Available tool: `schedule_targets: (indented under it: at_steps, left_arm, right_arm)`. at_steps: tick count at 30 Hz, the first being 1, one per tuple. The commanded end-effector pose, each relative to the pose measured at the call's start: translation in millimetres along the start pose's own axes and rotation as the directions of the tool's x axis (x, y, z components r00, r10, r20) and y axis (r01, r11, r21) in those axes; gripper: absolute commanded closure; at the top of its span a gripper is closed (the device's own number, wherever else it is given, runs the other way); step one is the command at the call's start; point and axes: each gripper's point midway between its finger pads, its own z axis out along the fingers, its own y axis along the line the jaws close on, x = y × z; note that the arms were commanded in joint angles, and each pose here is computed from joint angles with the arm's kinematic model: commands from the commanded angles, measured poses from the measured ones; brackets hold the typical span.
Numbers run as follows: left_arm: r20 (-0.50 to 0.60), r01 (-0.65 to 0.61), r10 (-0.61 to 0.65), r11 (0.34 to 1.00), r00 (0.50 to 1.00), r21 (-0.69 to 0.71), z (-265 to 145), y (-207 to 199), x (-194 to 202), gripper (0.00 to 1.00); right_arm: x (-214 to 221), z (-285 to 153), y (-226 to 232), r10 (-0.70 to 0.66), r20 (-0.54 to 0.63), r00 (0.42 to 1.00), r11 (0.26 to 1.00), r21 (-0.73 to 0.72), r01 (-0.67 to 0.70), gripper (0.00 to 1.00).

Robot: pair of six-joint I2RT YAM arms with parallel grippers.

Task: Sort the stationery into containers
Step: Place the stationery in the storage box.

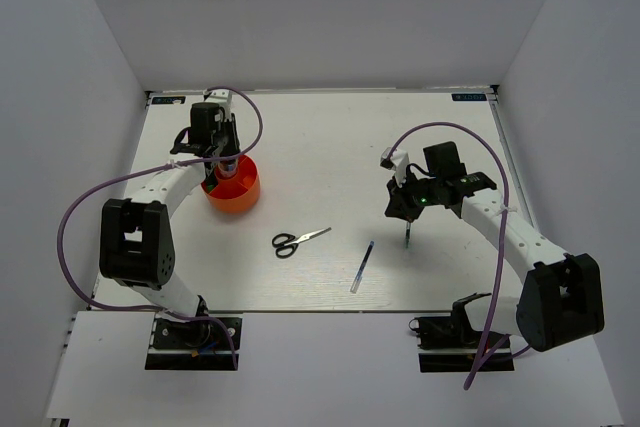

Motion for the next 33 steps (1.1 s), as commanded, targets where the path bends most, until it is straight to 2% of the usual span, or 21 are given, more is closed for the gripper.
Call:
schedule_targets:
  at_steps: [1,4,21,30,33]
  left_arm:
    - [0.015,-0.004,0.004,1.000,1.000,0.000,-8.8,1.4,-4.5,0.69]
    - [0.013,-0.003,0.003,1.000,1.000,-0.003,-8.6,2.4,-4.8,0.64]
    - [-0.007,-0.009,0.009,1.000,1.000,-0.004,-11.5,2.4,-0.7,0.54]
    - [-0.003,-0.015,0.015,1.000,1.000,-0.007,-15.4,3.0,-4.3,0.54]
    - [0.006,-0.027,0.027,1.000,1.000,-0.008,-18.7,3.3,-9.1,0.49]
  right_arm:
    - [-12.9,-3.0,-5.4,-0.035,0.036,0.999,0.999,0.021,0.034,0.96]
    - [-13.0,-3.7,-5.5,-0.036,0.036,0.999,0.999,0.025,0.035,0.96]
    - [-14.0,-5.1,-6.1,-0.040,0.041,0.998,0.999,0.034,0.039,0.95]
    - [-16.1,-6.6,-6.8,-0.047,0.048,0.998,0.998,0.043,0.045,0.95]
    - [-15.7,-7.1,-8.2,-0.045,0.047,0.998,0.998,0.048,0.043,0.95]
